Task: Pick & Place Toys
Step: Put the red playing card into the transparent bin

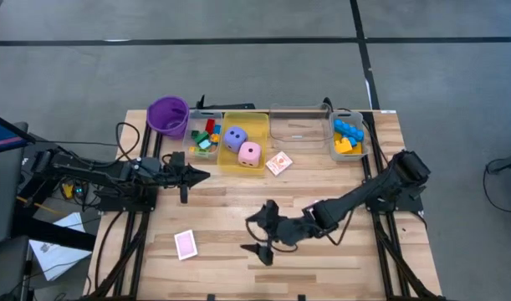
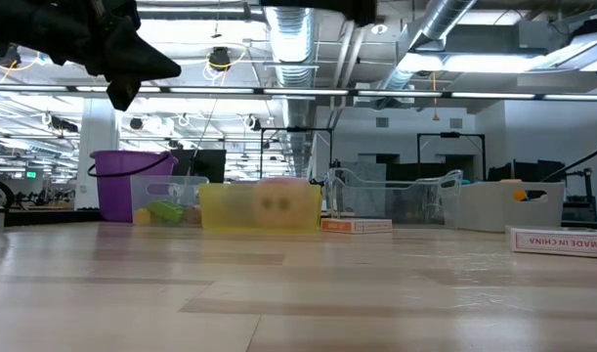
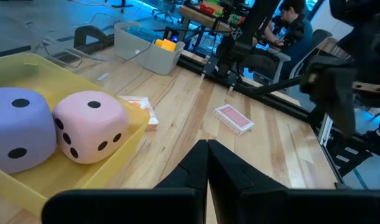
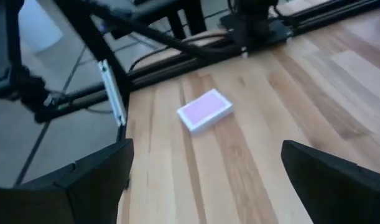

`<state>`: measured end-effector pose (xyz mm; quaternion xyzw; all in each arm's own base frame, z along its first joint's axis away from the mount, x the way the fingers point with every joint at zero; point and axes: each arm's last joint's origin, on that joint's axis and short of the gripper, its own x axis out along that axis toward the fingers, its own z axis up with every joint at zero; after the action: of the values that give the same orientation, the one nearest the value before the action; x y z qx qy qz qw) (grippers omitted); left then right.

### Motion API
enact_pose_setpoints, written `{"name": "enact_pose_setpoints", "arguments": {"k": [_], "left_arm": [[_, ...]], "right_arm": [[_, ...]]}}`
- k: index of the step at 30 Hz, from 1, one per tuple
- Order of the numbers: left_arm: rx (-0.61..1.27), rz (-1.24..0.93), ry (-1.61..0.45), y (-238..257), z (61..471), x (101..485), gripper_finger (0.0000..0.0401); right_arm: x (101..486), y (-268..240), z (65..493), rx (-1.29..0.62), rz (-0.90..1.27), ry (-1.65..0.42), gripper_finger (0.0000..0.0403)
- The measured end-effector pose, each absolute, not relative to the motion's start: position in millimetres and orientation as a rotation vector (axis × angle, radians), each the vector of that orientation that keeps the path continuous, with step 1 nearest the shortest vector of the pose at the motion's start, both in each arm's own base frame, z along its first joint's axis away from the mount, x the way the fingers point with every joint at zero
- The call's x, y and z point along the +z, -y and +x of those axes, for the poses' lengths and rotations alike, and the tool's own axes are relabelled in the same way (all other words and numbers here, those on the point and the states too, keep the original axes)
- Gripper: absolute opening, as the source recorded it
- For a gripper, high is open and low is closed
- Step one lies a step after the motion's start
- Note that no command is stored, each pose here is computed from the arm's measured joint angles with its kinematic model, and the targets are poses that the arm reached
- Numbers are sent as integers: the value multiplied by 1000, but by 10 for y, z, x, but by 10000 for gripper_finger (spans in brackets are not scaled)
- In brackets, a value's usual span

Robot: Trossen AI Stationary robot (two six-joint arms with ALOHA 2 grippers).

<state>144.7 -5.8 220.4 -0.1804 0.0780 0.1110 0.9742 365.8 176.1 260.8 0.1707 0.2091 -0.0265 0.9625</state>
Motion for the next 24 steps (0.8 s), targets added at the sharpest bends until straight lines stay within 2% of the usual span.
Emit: {"name": "enact_pose_setpoints", "arguments": {"k": [7,15,18,24], "left_arm": [[219,-370,-130,58,1452,2230,0],[204,-384,-59,60,1461,2300,0],[200,-389,-35,60,1463,2323,0],[196,-396,-16,60,1464,2341,0]], "right_arm": [[2599,-1449,3777,-122,379,-439,399],[2933,-1274,3303,-191,342,-615,373],[2994,-1198,3024,-293,337,-733,365],[2899,-1157,2404,-675,273,-970,352]]}}
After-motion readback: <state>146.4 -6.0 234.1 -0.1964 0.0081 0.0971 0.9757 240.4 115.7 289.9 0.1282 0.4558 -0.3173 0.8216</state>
